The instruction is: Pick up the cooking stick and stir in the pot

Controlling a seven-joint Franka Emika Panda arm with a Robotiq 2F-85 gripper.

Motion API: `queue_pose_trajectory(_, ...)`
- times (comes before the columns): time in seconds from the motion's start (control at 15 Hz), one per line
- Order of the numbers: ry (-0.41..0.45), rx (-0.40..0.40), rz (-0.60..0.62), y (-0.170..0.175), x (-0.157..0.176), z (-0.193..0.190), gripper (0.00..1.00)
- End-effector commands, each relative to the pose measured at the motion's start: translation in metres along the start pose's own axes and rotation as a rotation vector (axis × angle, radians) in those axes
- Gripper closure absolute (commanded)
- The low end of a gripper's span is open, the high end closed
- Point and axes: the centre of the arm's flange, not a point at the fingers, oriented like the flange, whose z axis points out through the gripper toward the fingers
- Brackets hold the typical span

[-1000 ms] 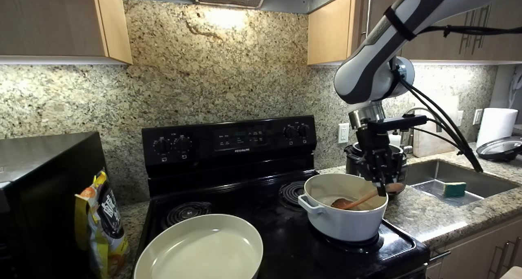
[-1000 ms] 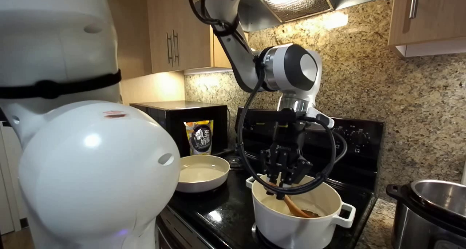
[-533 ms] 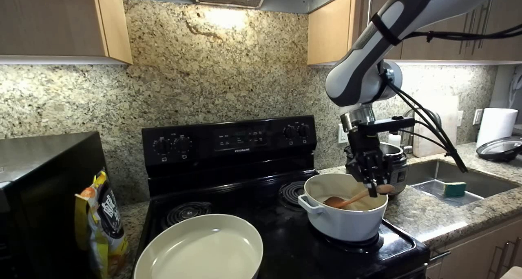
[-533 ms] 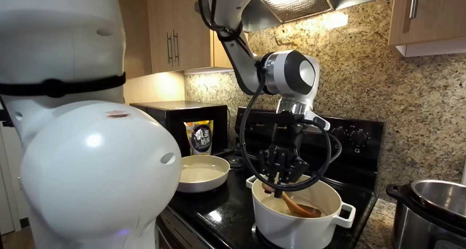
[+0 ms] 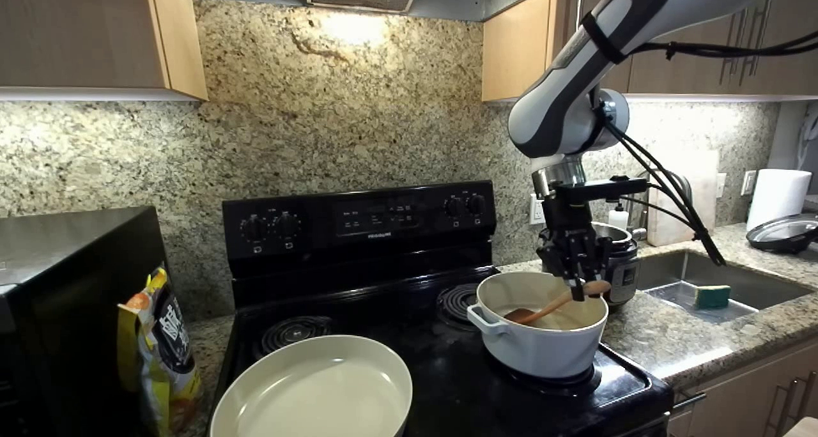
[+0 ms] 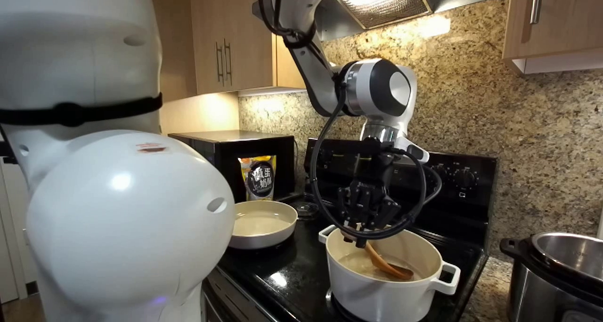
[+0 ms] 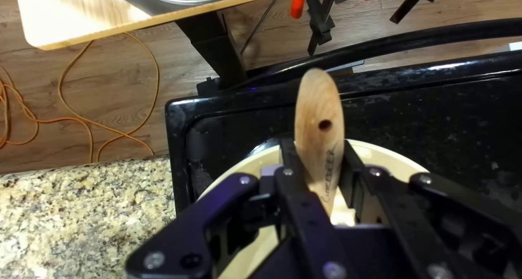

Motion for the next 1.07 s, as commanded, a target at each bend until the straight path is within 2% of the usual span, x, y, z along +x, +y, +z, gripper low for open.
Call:
queue_pose_trajectory(0.0, 0.040, -0.016, 0.066, 0.012, 0.007, -0.006, 0.92)
queue_pose_trajectory(0.47, 0.047, -0.059, 0.086, 0.030, -0.002, -0.013, 0.92)
queue_pose_trajectory(0.8, -0.007, -0.062, 0.041, 0.025, -0.014, -0.006, 0.92)
queue_pose_trajectory(1.0, -0.082, -0.062, -0.037, 0.008, -0.026, 0.003, 0.92)
